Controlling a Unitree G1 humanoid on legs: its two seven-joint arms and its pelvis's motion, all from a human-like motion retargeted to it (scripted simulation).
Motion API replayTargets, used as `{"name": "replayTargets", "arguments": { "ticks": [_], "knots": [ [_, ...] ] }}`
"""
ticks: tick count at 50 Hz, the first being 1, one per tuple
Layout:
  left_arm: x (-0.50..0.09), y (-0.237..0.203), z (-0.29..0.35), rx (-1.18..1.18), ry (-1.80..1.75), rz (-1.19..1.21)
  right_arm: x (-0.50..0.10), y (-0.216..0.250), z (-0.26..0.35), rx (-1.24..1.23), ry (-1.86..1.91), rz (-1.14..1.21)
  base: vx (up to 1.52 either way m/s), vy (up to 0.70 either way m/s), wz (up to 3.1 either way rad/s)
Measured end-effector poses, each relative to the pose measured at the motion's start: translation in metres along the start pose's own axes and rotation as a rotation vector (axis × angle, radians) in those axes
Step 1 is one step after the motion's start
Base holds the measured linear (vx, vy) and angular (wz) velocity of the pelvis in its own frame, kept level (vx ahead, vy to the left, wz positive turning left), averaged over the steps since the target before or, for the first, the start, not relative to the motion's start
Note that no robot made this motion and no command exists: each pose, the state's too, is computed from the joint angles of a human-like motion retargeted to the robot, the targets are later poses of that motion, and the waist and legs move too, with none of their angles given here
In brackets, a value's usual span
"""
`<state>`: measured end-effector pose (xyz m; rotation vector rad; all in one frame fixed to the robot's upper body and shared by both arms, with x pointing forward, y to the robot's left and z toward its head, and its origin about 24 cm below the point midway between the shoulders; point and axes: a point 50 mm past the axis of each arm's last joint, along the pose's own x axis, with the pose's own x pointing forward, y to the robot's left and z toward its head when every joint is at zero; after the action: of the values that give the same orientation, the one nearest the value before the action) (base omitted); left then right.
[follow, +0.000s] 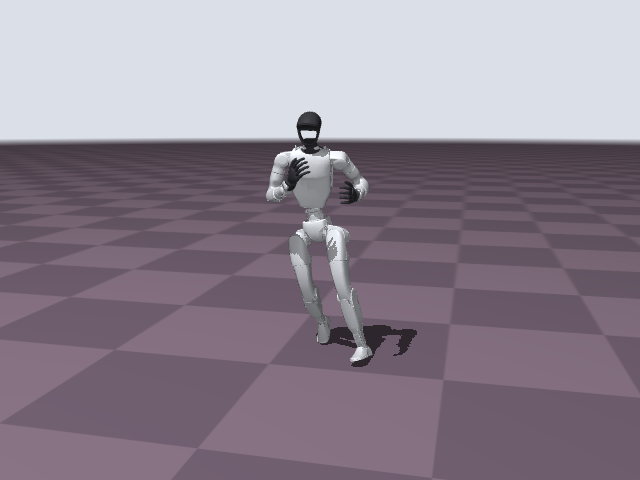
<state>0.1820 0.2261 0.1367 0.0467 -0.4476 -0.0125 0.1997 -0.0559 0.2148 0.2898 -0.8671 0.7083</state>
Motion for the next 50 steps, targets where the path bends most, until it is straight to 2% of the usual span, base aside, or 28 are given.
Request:
{"name": "replayTargets", "arguments": {
  "ticks": [3,5,8,10,12,14,18,20,25,27,30,34,40,43,46,48,50],
  "knots": [
    [0.048,-0.036,-0.002,0.109,-0.081,-0.252,-0.024,-0.007,-0.019,0.057,0.158,-0.033,0.31,0.29,0.0],
    [0.079,-0.064,0.008,0.208,-0.189,-0.4,-0.045,-0.029,-0.027,-0.208,0.258,-0.089,0.34,0.19,-0.13],
    [0.101,-0.104,0.058,0.296,-0.472,-0.576,-0.08,-0.047,-0.026,-0.287,0.421,-0.094,0.4,0.1,-0.46],
    [0.107,-0.128,0.095,0.328,-0.667,-0.635,-0.101,-0.051,-0.018,-0.122,0.525,-0.1,0.46,0.02,-0.71],
    [0.103,-0.136,0.118,0.264,-0.785,-0.613,-0.118,-0.06,-0.003,-0.149,0.583,-0.144,0.53,-0.06,-0.75],
    [0.099,-0.143,0.135,0.175,-0.863,-0.585,-0.125,-0.069,0.011,-0.31,0.65,-0.086,0.55,-0.13,-0.74],
    [0.089,-0.159,0.142,-0.127,-0.822,-0.593,-0.134,-0.085,0.021,-0.359,0.759,-0.131,0.6,-0.19,-0.97],
    [0.085,-0.163,0.135,-0.19,-0.778,-0.603,-0.139,-0.088,0.022,-0.365,0.784,-0.163,0.62,-0.22,-1.68],
    [0.088,-0.146,0.065,-0.043,-0.476,-0.554,-0.137,-0.089,0.001,-0.346,0.711,-0.264,0.62,-0.15,-2.4],
    [0.081,-0.119,0.008,0.206,-0.266,-0.451,-0.125,-0.082,-0.022,-0.319,0.642,-0.27,0.67,-0.06,-3.0],
    [0.044,-0.068,-0.059,0.248,0.11,-0.237,-0.067,-0.07,-0.038,-0.236,0.41,-0.273,0.72,-0.09,-3.08],
    [-0.033,-0.008,-0.069,0.103,0.378,-0.025,0.021,-0.027,0.001,-0.043,-0.042,-0.153,0.84,-0.03,-3.03],
    [-0.075,0.046,-0.042,0.254,0.523,-0.052,0.067,0.019,0.056,0.125,-0.413,-0.022,0.9,0.17,-2.15],
    [-0.075,0.053,-0.04,0.226,0.508,-0.003,0.063,0.029,0.064,0.136,-0.446,0.081,0.91,0.38,-0.42],
    [-0.062,0.033,-0.058,0.189,0.451,0.043,0.045,0.03,0.052,0.14,-0.335,0.169,0.91,0.43,0.84],
    [-0.039,0.008,-0.076,0.211,0.389,0.068,0.027,0.02,0.026,0.126,-0.177,0.131,0.92,0.36,0.96],
    [-0.001,-0.021,-0.083,0.247,0.294,0.075,-0.004,0.0,-0.01,0.027,0.05,-0.009,0.9,0.25,0.56]
  ]
}}
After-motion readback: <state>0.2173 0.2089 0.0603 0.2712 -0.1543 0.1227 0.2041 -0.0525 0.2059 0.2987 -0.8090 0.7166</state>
